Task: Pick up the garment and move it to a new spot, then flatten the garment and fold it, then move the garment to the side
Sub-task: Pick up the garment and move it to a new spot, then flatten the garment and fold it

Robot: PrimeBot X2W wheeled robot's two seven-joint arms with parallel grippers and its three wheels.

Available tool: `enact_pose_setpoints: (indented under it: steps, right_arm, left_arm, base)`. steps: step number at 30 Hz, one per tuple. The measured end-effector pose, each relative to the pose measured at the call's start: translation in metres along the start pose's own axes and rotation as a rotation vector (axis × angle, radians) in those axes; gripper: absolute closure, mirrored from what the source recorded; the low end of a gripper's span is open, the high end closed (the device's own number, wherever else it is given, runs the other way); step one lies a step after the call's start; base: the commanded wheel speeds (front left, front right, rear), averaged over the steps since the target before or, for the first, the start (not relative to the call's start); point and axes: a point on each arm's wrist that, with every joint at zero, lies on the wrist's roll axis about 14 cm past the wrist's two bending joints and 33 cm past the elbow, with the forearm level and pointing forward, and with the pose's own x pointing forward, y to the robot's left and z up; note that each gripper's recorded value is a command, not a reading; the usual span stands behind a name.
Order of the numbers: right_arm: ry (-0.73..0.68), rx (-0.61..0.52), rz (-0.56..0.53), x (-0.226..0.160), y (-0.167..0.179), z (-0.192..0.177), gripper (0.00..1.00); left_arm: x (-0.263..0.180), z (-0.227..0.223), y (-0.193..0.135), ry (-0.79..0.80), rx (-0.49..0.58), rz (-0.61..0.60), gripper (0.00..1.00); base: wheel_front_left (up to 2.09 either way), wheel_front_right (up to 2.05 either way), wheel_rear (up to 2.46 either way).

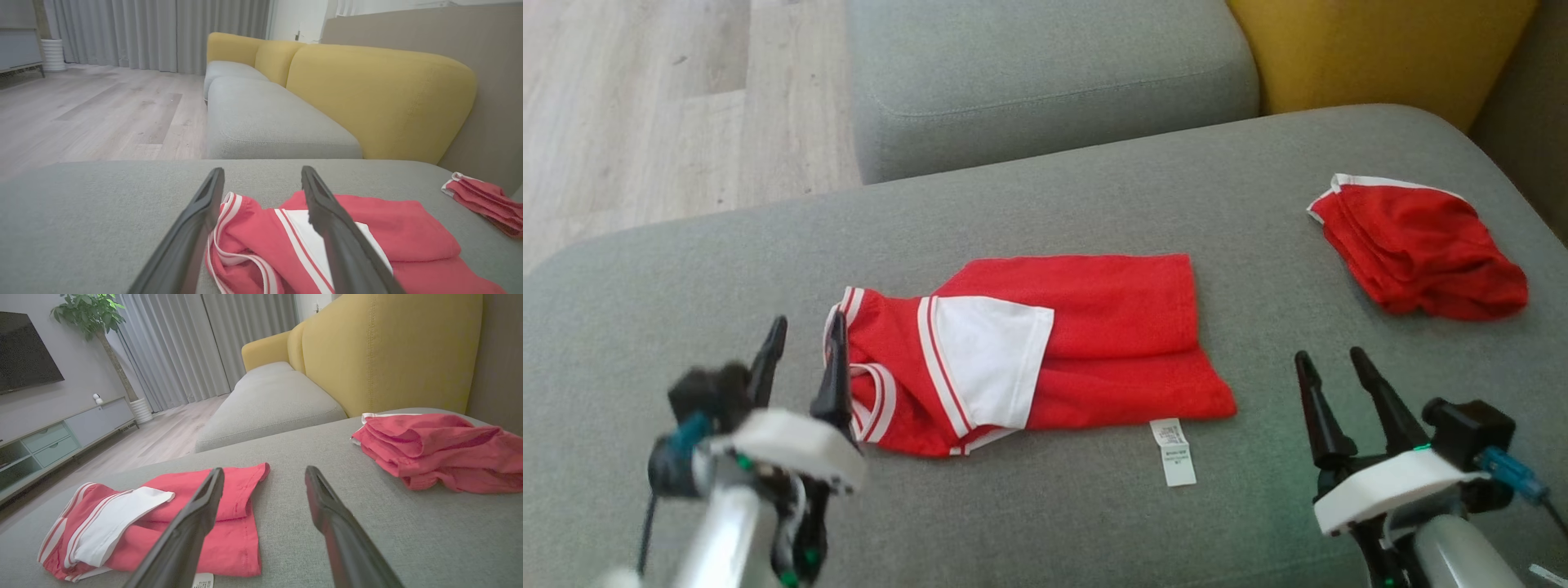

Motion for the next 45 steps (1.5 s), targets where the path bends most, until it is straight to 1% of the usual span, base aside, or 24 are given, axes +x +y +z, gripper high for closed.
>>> enact_pose_setpoints:
  steps: [3, 5, 10, 20, 26, 29, 32, 33, 36, 38, 40, 42, 45]
  right_arm:
    - [-0.008, 0.002, -0.006, -0.001, -0.002, 0.002, 0.0]
    - [0.006, -0.001, -0.008, -0.004, -0.003, -0.003, 0.0]
    - [0.036, 0.005, -0.014, -0.009, -0.003, -0.013, 0.0]
    - [0.033, -0.002, -0.017, -0.007, -0.005, -0.009, 0.0]
    - [0.041, 0.0, -0.025, -0.008, -0.007, -0.01, 0.0]
    - [0.042, 0.002, -0.031, -0.009, -0.009, -0.011, 0.0]
    - [0.043, 0.003, -0.038, -0.009, -0.011, -0.011, 0.0]
    - [0.038, 0.004, -0.043, -0.009, -0.013, -0.009, 0.0]
    - [0.03, 0.007, -0.054, -0.012, -0.015, -0.007, 0.0]
    - [0.021, 0.01, -0.063, -0.013, -0.016, -0.005, 0.0]
    - [0.006, 0.014, -0.067, -0.012, -0.016, 0.0, 0.0]
    - [-0.005, 0.023, -0.073, -0.011, -0.015, 0.002, 0.0]
    - [-0.003, 0.026, -0.087, -0.015, -0.018, 0.001, 0.0]
  left_arm:
    - [-0.018, 0.005, -0.005, -0.039, -0.007, 0.032, 0.0]
    - [-0.03, 0.003, -0.006, -0.048, -0.009, 0.055, 0.0]
    - [-0.05, -0.013, -0.007, -0.01, -0.027, 0.081, 0.0]
    - [-0.052, -0.014, -0.002, -0.01, -0.034, 0.095, 0.0]
    - [-0.05, -0.022, -0.008, 0.014, -0.022, 0.069, 0.0]
    - [-0.044, -0.033, -0.017, 0.073, -0.028, 0.019, 0.0]
    - [-0.025, -0.036, -0.042, 0.166, -0.018, -0.092, 0.0]
    - [-0.008, -0.034, -0.058, 0.241, -0.001, -0.167, 0.0]
    - [0.017, -0.027, -0.083, 0.337, 0.087, -0.274, 0.0]
    - [0.029, -0.027, -0.097, 0.411, 0.108, -0.317, 0.0]
    - [0.031, -0.041, -0.109, 0.527, 0.143, -0.356, 0.0]
    - [0.031, -0.056, -0.119, 0.607, 0.167, -0.388, 0.0]
    - [0.029, -0.079, -0.127, 0.722, 0.168, -0.413, 0.0]
  base:
    - [0.0, 0.0, 0.0]
    - [0.0, 0.0, 0.0]
    - [0.0, 0.0, 0.0]
    - [0.0, 0.0, 0.0]
    - [0.0, 0.0, 0.0]
    - [0.0, 0.0, 0.0]
    - [0.0, 0.0, 0.0]
    - [0.0, 0.0, 0.0]
    - [0.0, 0.0, 0.0]
    - [0.0, 0.0, 0.0]
    - [0.0, 0.0, 0.0]
    - [0.0, 0.0, 0.0]
    - [0.0, 0.0, 0.0]
